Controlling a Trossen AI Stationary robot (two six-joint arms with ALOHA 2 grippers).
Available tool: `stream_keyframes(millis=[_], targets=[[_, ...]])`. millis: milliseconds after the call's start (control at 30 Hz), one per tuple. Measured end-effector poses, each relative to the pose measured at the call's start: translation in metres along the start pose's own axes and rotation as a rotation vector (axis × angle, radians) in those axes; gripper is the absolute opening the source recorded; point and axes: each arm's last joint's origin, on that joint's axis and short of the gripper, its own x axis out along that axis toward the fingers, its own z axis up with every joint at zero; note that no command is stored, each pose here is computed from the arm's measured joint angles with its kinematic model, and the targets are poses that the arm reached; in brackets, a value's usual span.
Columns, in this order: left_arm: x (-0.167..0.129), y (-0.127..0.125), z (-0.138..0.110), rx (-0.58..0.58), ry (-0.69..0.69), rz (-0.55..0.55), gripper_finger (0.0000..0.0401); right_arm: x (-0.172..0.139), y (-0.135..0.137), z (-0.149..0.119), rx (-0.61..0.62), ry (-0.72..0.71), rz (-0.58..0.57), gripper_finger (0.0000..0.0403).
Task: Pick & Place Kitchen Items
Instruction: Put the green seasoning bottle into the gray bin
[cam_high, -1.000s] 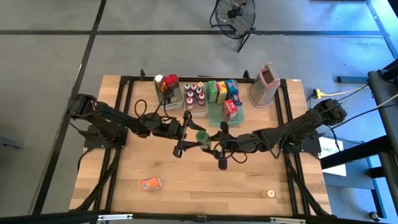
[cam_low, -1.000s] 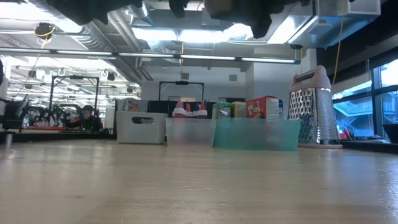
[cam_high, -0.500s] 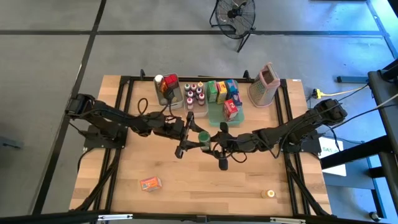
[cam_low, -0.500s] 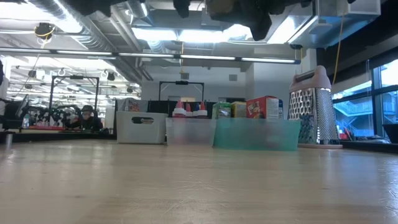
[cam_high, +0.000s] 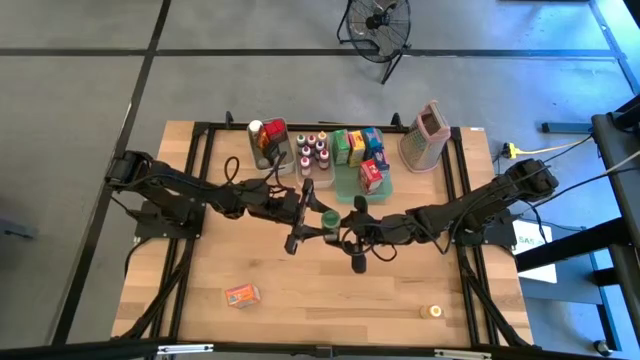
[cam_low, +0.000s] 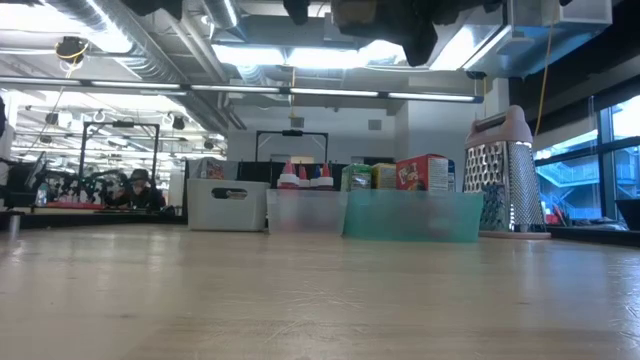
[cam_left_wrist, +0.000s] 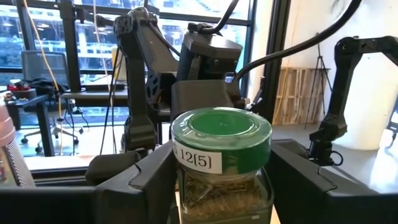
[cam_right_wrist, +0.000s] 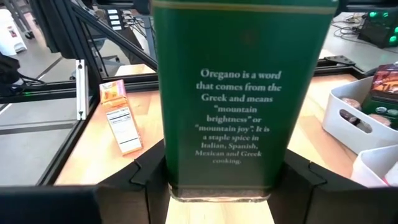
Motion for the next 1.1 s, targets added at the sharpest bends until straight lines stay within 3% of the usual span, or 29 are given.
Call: stream_keyframes(millis=[333, 733, 900, 1100], targets=[[0.0, 0.0, -0.001, -0.004, 0.011, 0.014, 0.0201, 0.0, -0.001, -0.001, -0.003, 0.009, -0.008, 0.02], [-0.006, -0.014, 0.007, 0.044, 0.027, 0.011, 0.0195, -0.001, -0.004, -0.006, -0.016, 0.046, -0.115, 0.0285], [-0.014, -0.015, 0.011, 0.044, 0.107, 0.059, 0.0195, -0.01, -0.006, -0.002, -0.095, 0.077, -0.114, 0.0296], [-0.038, -0.015, 0.023, 0.065, 0.139, 0.173, 0.0195, -0.018, -0.01, -0.004, -0.055, 0.137, -0.145, 0.0297]])
